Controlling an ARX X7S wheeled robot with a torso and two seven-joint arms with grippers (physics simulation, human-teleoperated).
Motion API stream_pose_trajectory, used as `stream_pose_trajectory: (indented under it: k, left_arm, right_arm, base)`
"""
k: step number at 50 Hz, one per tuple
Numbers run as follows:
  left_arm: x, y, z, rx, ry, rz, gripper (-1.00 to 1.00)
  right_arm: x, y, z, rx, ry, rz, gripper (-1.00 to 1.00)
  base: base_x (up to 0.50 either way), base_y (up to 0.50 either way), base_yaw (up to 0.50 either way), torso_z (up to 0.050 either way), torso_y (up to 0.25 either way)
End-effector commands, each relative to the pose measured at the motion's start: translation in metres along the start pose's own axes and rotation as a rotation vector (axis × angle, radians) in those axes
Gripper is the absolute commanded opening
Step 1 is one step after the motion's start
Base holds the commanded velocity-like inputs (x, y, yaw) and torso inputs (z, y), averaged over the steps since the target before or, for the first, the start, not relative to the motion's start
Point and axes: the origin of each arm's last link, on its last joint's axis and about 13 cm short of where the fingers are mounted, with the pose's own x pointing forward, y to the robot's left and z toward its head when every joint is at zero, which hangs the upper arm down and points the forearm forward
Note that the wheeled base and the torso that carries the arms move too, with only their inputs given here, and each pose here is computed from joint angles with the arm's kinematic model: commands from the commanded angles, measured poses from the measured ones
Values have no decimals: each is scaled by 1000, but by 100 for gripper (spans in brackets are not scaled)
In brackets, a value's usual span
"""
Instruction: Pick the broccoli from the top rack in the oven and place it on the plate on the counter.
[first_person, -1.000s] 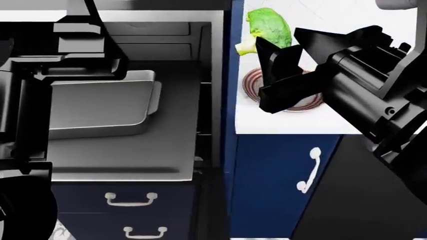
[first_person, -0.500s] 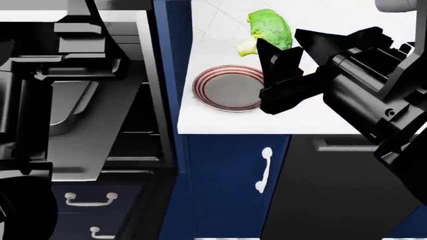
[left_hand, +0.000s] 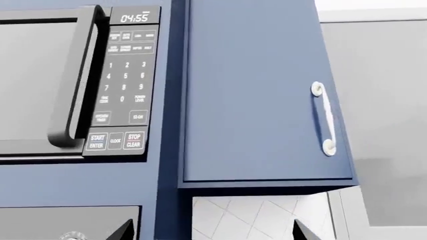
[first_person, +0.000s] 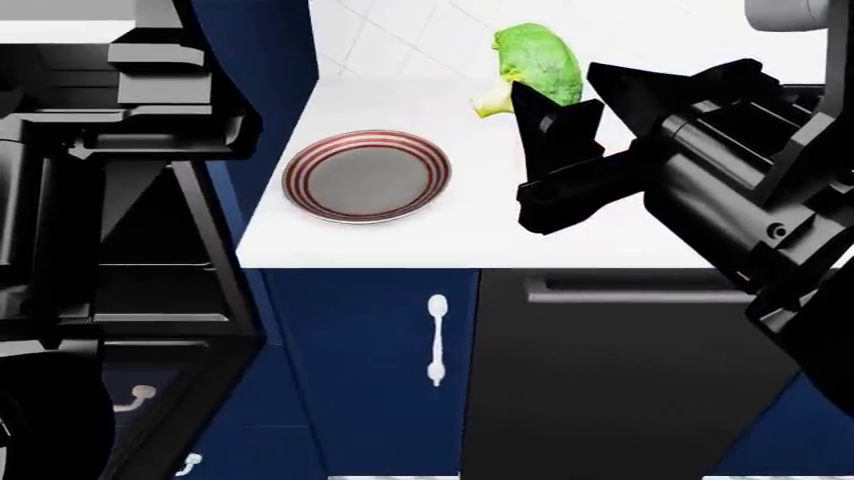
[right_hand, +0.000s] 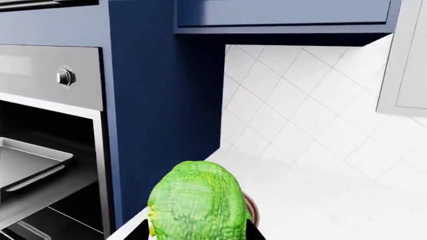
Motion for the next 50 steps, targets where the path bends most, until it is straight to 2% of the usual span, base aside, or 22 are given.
stream_pose_trajectory:
  k: [1,20,27,30,31,50]
  left_arm:
    - [0,0,0,0,-1,-2,100]
    - [0,0,-1,-2,1,0,100]
    - [0,-1,-2,-3,3,-4,100]
    - [0,-1,-2,-3,3,-4,100]
    - [0,-1,-2,-3,3,-4,100]
    - [0,0,-2,-7,1,-2,100]
  right_arm:
    - [0,0,0,-8,-5,-1,-100]
    - [1,1,0,-11,-5,4,-100]
    - [0,-1,5,-9,-71,-34,-100]
    - [2,-3,4,-16,-48,-38,-100]
    - [0,-2,4,-36,-57,-33,-100]
    - [2,-2,3,-32,-54,-24,-100]
  base:
    - [-4,-500,0,0,0]
    - [-16,-500,0,0,0]
    - [-14,0,-269,0,0]
    - [0,0,0,0,3]
    - [0,0,500,0,0]
    - [31,2,500,0,0]
